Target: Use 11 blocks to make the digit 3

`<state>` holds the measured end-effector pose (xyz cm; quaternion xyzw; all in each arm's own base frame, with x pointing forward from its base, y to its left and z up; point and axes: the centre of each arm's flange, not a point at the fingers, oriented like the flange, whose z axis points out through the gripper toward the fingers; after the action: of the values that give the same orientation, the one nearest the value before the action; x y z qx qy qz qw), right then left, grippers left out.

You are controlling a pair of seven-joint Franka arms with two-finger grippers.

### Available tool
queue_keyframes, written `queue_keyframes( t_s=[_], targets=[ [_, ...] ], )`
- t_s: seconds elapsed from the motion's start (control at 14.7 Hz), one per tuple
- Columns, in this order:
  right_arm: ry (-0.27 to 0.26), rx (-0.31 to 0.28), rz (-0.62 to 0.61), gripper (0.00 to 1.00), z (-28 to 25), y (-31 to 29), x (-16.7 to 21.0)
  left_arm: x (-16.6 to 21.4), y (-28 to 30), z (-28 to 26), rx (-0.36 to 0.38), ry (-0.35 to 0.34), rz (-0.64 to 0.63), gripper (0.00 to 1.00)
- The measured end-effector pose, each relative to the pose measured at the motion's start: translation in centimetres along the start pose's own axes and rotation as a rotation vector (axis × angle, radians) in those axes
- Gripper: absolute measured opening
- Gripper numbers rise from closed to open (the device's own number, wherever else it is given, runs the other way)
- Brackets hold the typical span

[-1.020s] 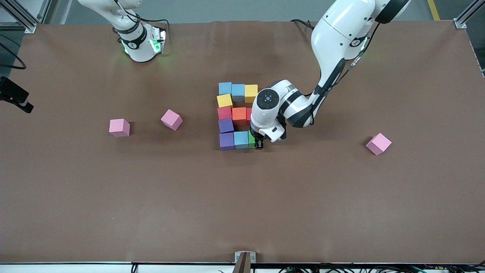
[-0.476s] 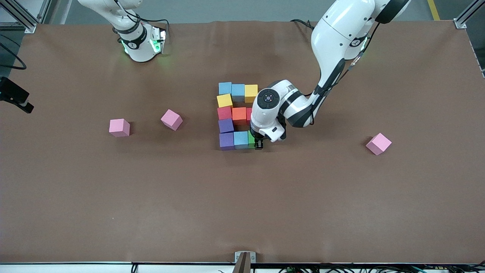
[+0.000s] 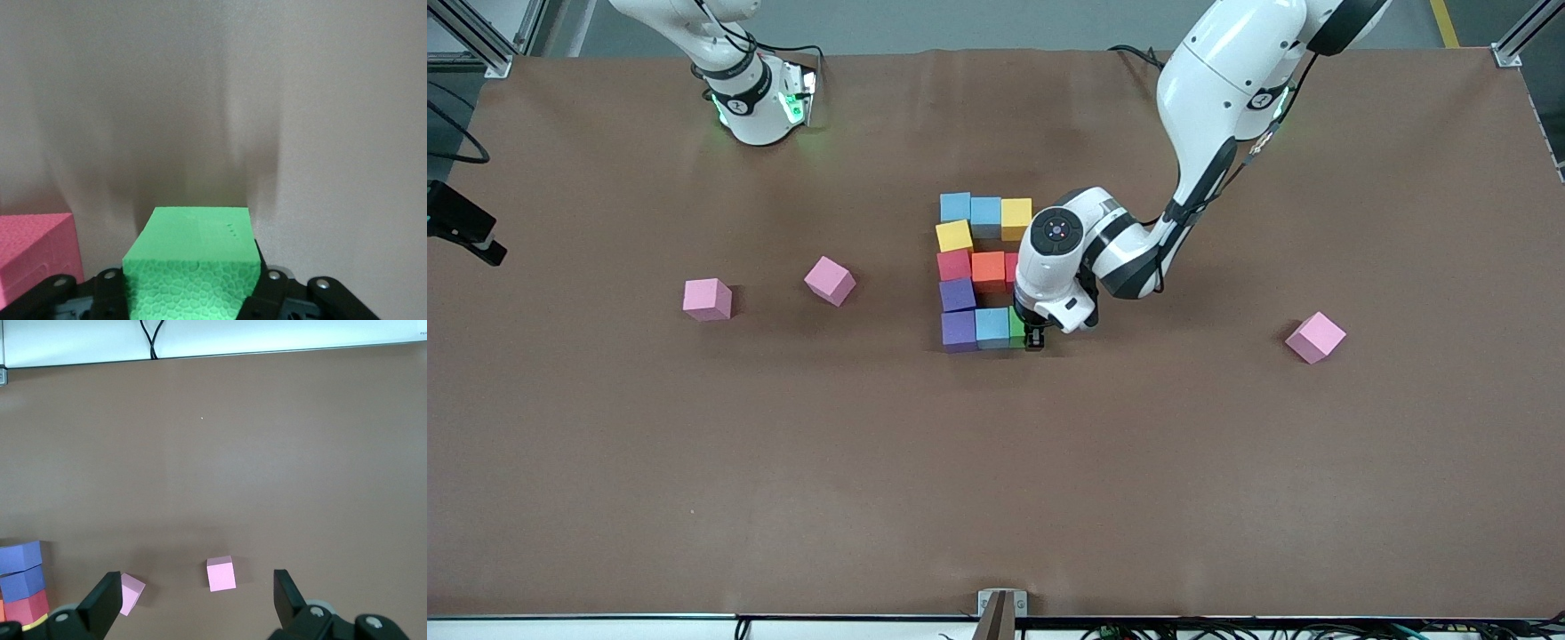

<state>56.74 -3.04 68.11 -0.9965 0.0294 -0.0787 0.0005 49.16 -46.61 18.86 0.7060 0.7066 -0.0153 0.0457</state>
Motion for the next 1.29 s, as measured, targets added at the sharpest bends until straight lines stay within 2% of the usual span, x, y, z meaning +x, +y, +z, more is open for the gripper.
queue_keyframes(
  t_s=[0.07, 0.2, 0.34, 0.41, 0.82, 1.29],
  targets=[
    [0.0, 0.0, 0.0, 1.0, 0.0, 0.0, 0.0, 0.0, 0.0, 0.0, 0.0, 0.0, 0.0, 0.61],
    [0.0, 0.0, -0.001, 1.0, 0.0, 0.0, 0.0, 0.1, 0.0, 0.4, -0.007, 0.002, 0.009, 0.77],
    [0.0, 0.0, -0.001, 1.0, 0.0, 0.0, 0.0, 0.1, 0.0, 0.9, -0.018, 0.006, 0.027, 0.97],
    [0.0, 0.0, -0.001, 1.0, 0.0, 0.0, 0.0, 0.1, 0.1, 0.9, -0.023, 0.005, 0.03, 1.0],
    [0.0, 0.0, -0.001, 1.0, 0.0, -0.1, 0.0, -0.5, 1.5, -2.4, -0.065, -0.011, 0.027, 1.0],
    [0.0, 0.0, -0.001, 1.0, 0.0, -0.1, 0.0, -0.6, 2.0, -13.5, -0.11, 0.048, 0.03, 1.0]
  ],
)
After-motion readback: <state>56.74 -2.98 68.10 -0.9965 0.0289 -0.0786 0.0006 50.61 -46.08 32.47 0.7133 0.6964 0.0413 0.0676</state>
